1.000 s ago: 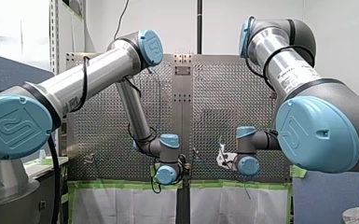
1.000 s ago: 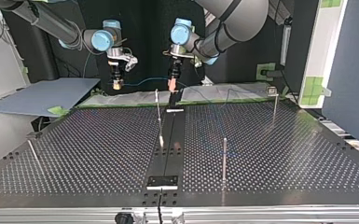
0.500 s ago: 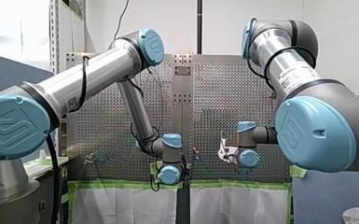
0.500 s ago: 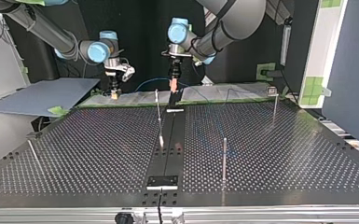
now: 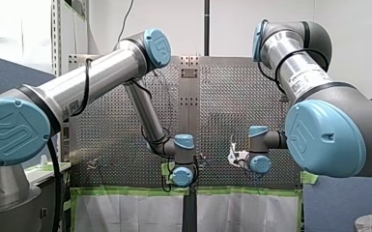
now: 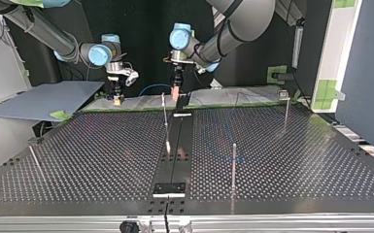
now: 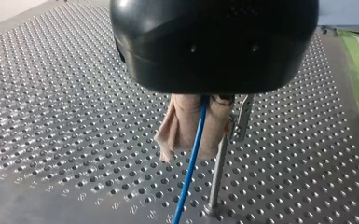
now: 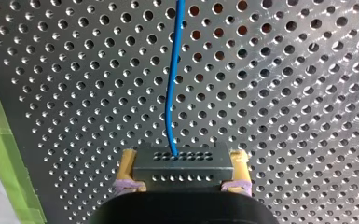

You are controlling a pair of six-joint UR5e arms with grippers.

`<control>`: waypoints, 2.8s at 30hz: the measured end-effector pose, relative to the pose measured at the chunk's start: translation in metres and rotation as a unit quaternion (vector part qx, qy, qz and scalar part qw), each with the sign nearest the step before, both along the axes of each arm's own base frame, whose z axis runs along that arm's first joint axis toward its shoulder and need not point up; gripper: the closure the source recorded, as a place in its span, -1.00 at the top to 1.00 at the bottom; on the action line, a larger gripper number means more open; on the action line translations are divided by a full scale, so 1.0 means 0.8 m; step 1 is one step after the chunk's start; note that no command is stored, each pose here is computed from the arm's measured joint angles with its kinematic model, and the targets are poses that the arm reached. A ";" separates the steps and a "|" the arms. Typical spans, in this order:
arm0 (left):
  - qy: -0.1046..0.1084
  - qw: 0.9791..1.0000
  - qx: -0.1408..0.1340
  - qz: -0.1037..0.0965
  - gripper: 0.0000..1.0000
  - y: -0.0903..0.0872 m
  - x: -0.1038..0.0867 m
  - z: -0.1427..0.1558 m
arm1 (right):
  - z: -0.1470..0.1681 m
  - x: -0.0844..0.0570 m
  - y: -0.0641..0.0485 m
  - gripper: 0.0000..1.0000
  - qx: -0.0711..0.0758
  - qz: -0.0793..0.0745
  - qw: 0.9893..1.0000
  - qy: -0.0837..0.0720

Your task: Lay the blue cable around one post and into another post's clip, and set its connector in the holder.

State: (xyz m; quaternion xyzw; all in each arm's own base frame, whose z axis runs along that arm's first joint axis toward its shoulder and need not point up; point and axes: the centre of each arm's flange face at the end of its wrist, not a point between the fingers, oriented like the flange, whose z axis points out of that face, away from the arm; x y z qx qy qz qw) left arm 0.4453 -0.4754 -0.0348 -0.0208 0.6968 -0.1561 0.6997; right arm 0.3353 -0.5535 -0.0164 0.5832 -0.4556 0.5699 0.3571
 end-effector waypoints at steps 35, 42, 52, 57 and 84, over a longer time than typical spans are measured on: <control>0.015 0.999 -0.020 0.026 -0.84 -0.003 0.064 -0.009 | -0.002 -0.020 -0.014 -0.97 -0.008 -0.008 1.000 0.003; 0.017 0.999 -0.001 0.038 -0.84 0.007 0.069 -0.016 | -0.004 -0.028 -0.017 -0.97 -0.006 -0.013 1.000 0.006; 0.014 0.999 0.012 0.048 -0.84 0.015 0.084 -0.013 | -0.006 -0.038 -0.022 -0.97 -0.005 -0.020 1.000 0.011; 0.013 0.998 0.018 0.053 -0.84 0.021 0.091 -0.012 | -0.007 -0.045 -0.025 -0.97 -0.006 -0.026 1.000 0.011; 0.009 0.998 0.050 0.023 -0.99 0.022 0.104 -0.008 | 0.001 -0.061 -0.048 -0.97 -0.018 -0.039 0.999 0.005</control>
